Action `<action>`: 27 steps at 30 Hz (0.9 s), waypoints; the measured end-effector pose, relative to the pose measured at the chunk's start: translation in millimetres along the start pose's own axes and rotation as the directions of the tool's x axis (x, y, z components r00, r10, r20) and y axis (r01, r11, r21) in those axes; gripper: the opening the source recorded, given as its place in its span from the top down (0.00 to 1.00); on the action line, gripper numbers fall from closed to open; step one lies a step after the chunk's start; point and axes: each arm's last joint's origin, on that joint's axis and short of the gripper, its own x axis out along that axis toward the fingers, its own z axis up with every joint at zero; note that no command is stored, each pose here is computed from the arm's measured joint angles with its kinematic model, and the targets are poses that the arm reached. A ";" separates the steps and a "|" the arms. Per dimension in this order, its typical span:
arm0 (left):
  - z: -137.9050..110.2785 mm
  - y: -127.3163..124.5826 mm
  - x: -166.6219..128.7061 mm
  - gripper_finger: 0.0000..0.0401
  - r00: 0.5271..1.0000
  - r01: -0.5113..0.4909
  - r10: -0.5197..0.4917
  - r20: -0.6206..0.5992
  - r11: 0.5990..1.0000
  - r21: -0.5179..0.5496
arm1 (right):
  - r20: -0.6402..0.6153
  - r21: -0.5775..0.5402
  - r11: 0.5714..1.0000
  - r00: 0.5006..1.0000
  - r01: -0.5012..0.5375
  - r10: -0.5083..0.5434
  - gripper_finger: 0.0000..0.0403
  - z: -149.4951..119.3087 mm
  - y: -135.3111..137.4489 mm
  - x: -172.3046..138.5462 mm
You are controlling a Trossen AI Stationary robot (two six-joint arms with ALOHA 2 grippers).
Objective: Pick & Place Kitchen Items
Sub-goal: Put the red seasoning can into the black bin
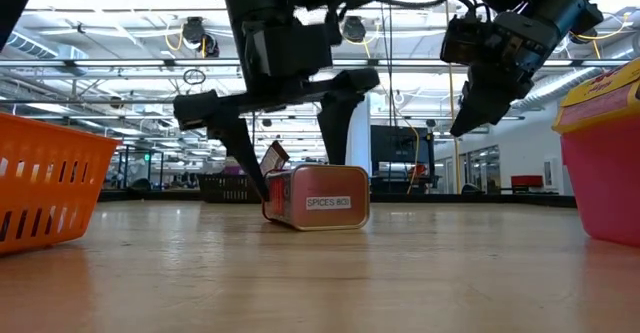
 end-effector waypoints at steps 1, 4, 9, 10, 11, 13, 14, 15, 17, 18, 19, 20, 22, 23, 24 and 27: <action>-1.0 0.2 1.3 0.14 1.000 0.007 -0.007 0.003 1.000 -0.009 | 0.005 0.000 1.000 1.000 -0.002 0.002 1.00 0.5 0.2 0.0; -2.2 0.3 6.2 0.13 0.999 0.028 -0.028 0.016 0.999 -0.035 | 0.009 -0.002 1.000 1.000 -0.003 0.003 1.00 1.0 0.3 -0.1; -1.2 -0.3 8.4 0.13 0.999 0.041 -0.038 0.031 0.994 -0.102 | 0.006 -0.001 1.000 1.000 -0.001 0.001 1.00 0.6 0.2 0.0; -0.8 -0.1 8.4 0.13 0.998 0.045 -0.040 0.041 0.991 -0.125 | 0.006 -0.001 1.000 1.000 -0.001 0.001 1.00 0.6 0.2 0.0; -0.2 0.2 8.5 0.13 0.998 0.047 -0.039 0.054 0.987 -0.154 | 0.006 -0.001 1.000 1.000 -0.001 0.001 1.00 0.7 0.2 -0.1; 0.8 1.5 8.7 0.12 0.997 0.045 -0.029 0.071 0.971 -0.236 | 0.006 -0.003 1.000 1.000 -0.001 0.001 1.00 0.6 0.2 0.0; 1.5 2.3 8.7 0.12 0.997 0.040 -0.019 0.077 0.959 -0.280 | 0.006 -0.003 1.000 1.000 -0.001 0.001 1.00 0.6 0.2 0.0; 1.9 3.2 8.6 0.11 0.997 0.036 -0.010 0.081 0.948 -0.316 | 0.006 -0.003 1.000 1.000 -0.001 0.001 1.00 0.6 0.2 0.0; 2.2 5.1 8.6 0.11 0.996 0.028 0.007 0.089 0.925 -0.379 | 0.006 -0.003 1.000 1.000 -0.002 0.002 1.00 0.6 0.2 0.0; 2.3 6.0 8.6 0.12 0.996 0.025 0.015 0.093 0.911 -0.412 | 0.006 -0.004 1.000 1.000 -0.002 0.002 1.00 0.6 0.2 0.0; 2.7 6.7 8.6 0.12 0.995 0.022 0.022 0.096 0.898 -0.440 | 0.006 -0.004 1.000 1.000 -0.002 0.002 1.00 0.6 0.2 0.0; 3.0 7.4 8.5 0.12 0.995 0.021 0.029 0.100 0.884 -0.467 | 0.006 -0.004 1.000 1.000 -0.002 0.002 1.00 0.6 0.2 0.0; 3.4 8.2 8.4 0.12 0.994 0.020 0.038 0.102 0.857 -0.515 | 0.006 -0.004 1.000 1.000 -0.002 0.002 1.00 0.6 0.2 0.0; 3.3 8.1 8.5 0.12 0.994 0.023 0.037 0.102 0.845 -0.534 | 0.006 -0.004 1.000 1.000 -0.002 0.002 1.00 0.6 0.2 0.0; 3.3 8.0 8.5 0.12 0.994 0.026 0.036 0.101 0.835 -0.550 | 0.006 -0.003 1.000 1.000 -0.002 0.002 1.00 0.6 0.2 0.0; 3.3 8.0 8.7 0.12 0.994 0.030 0.036 0.101 0.810 -0.586 | 0.006 -0.004 1.000 1.000 -0.002 0.002 1.00 0.7 0.3 -0.1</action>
